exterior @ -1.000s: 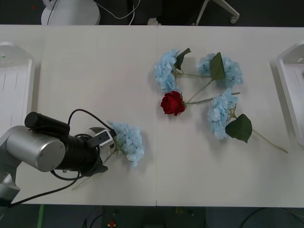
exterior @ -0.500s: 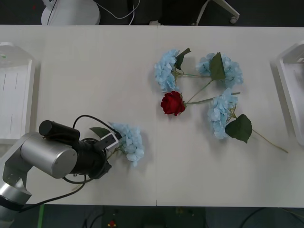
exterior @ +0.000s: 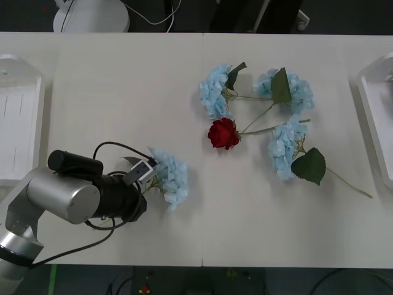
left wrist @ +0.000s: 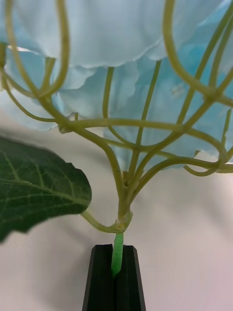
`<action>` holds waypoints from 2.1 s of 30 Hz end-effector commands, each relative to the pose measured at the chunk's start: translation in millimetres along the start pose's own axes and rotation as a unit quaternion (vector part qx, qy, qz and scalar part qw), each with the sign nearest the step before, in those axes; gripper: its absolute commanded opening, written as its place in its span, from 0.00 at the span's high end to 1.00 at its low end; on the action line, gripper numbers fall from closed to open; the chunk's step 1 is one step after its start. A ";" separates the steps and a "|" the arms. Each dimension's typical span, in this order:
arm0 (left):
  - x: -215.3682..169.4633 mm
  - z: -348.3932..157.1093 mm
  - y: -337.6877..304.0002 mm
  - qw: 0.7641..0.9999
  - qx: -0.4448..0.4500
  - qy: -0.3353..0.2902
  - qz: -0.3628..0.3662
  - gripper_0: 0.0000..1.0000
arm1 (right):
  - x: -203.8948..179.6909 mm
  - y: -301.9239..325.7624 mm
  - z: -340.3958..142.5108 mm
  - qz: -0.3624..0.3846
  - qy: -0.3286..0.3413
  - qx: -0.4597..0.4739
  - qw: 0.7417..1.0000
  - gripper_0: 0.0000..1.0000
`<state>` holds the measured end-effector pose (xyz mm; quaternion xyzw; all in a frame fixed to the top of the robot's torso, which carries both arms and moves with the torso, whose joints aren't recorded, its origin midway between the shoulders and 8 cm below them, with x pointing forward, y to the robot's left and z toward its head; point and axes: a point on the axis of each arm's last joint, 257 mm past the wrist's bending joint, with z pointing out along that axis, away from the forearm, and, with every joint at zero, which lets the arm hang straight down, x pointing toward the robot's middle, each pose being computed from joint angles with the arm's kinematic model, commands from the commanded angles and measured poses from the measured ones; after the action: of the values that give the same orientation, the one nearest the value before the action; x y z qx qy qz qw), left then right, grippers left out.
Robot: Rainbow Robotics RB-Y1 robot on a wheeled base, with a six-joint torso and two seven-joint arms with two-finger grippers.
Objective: Put the red flowers into the right box and the blue flowers into the left box
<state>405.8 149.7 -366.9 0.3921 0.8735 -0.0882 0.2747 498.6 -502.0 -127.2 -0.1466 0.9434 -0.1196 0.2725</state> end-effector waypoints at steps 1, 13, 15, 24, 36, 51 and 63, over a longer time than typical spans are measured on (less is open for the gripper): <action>-81.0 -60.6 54.1 0.991 -0.004 -0.108 -0.080 1.00 | 4.8 63.2 13.7 -0.130 0.025 -0.034 0.991 0.10; -85.6 -234.3 239.3 0.947 -0.147 -0.197 -0.206 1.00 | 14.8 175.6 47.8 -0.238 0.025 -0.115 0.964 0.10; -67.4 -262.2 271.1 0.934 -0.176 -0.203 -0.234 1.00 | 20.0 188.2 56.7 -0.251 0.030 -0.117 0.960 0.10; 24.3 -323.0 376.7 0.872 -0.280 -0.223 -0.335 1.00 | 34.7 234.2 97.2 -0.267 0.024 -0.137 0.954 0.10; 110.0 -324.1 435.6 0.829 -0.388 -0.175 -0.363 1.00 | 32.6 266.8 126.8 -0.219 0.007 -0.169 0.961 0.10; 58.8 -299.2 426.4 0.841 -0.320 -0.223 -0.374 0.26 | 34.7 274.3 134.8 -0.205 0.005 -0.177 0.963 0.94; -95.3 -253.5 314.5 0.892 -0.066 -0.304 -0.330 0.25 | 27.2 274.7 130.0 -0.209 -0.007 -0.178 0.961 1.00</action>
<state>575.5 434.6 -126.1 -0.0478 0.8430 -0.2210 0.4880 484.5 -287.6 -340.1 -0.3726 0.9062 -0.0096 0.1996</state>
